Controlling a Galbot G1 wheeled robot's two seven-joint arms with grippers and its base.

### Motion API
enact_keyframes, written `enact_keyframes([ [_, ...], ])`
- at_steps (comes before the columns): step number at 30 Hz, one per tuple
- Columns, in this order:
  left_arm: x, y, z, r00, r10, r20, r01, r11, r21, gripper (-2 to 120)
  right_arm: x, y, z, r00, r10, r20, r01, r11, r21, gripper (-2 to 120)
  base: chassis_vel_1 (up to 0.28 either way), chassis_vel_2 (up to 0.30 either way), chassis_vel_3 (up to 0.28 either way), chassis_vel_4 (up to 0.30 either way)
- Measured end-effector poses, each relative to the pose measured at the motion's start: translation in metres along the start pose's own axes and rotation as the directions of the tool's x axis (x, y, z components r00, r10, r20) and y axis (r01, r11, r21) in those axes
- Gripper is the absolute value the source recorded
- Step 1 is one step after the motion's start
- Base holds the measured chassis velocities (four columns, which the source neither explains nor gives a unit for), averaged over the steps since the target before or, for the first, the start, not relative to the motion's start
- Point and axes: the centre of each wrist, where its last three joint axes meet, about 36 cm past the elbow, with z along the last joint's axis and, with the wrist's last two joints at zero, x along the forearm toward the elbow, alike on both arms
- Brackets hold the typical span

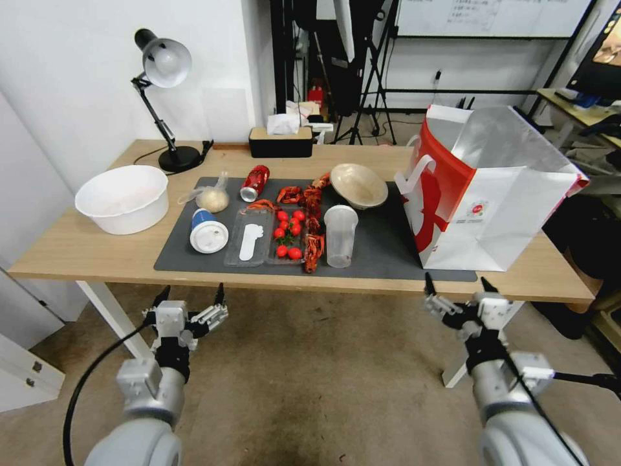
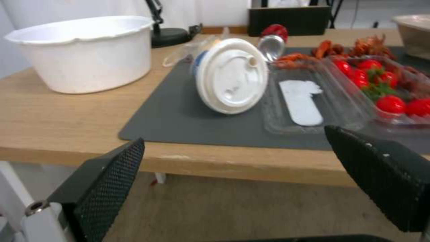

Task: Pick up the trash from the table and place it into the takeout bag.

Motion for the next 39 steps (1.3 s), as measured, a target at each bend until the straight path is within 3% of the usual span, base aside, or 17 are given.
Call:
enact_keyframes([
  [4,-0.001,0.002,0.004,1.000,-0.012,0.017,0.012,1.000,0.005,100,-0.005,0.002,-0.001,1.000,-0.024,0.019,0.025,0.999,-0.048,100,0.000,0.000,0.000,0.000],
  [8,-0.001,0.006,0.008,0.998,-0.022,0.061,0.023,1.000,-0.008,100,-0.012,0.024,0.004,0.990,-0.134,0.042,0.139,0.981,-0.136,100,0.000,0.000,0.000,0.000],
  [19,-0.002,0.012,0.008,0.997,-0.019,0.077,0.020,1.000,-0.022,100,-0.042,0.062,0.008,0.964,-0.263,0.043,0.265,0.935,-0.236,100,0.000,0.000,0.000,0.000],
  [24,-0.001,0.011,0.009,0.997,-0.020,0.074,0.022,0.999,-0.024,100,-0.053,0.073,0.006,0.957,-0.288,0.041,0.288,0.922,-0.259,100,0.000,0.000,0.000,0.000],
  [32,0.001,0.012,0.008,0.996,-0.032,0.078,0.034,0.999,-0.030,100,-0.083,0.118,0.003,0.948,-0.314,-0.054,0.283,0.906,-0.314,100,0.000,0.000,0.000,0.000],
  [39,0.002,0.015,0.008,0.995,-0.042,0.087,0.045,0.998,-0.034,100,-0.094,0.141,0.004,0.942,-0.317,-0.106,0.273,0.913,-0.305,100,0.000,0.000,0.000,0.000],
])
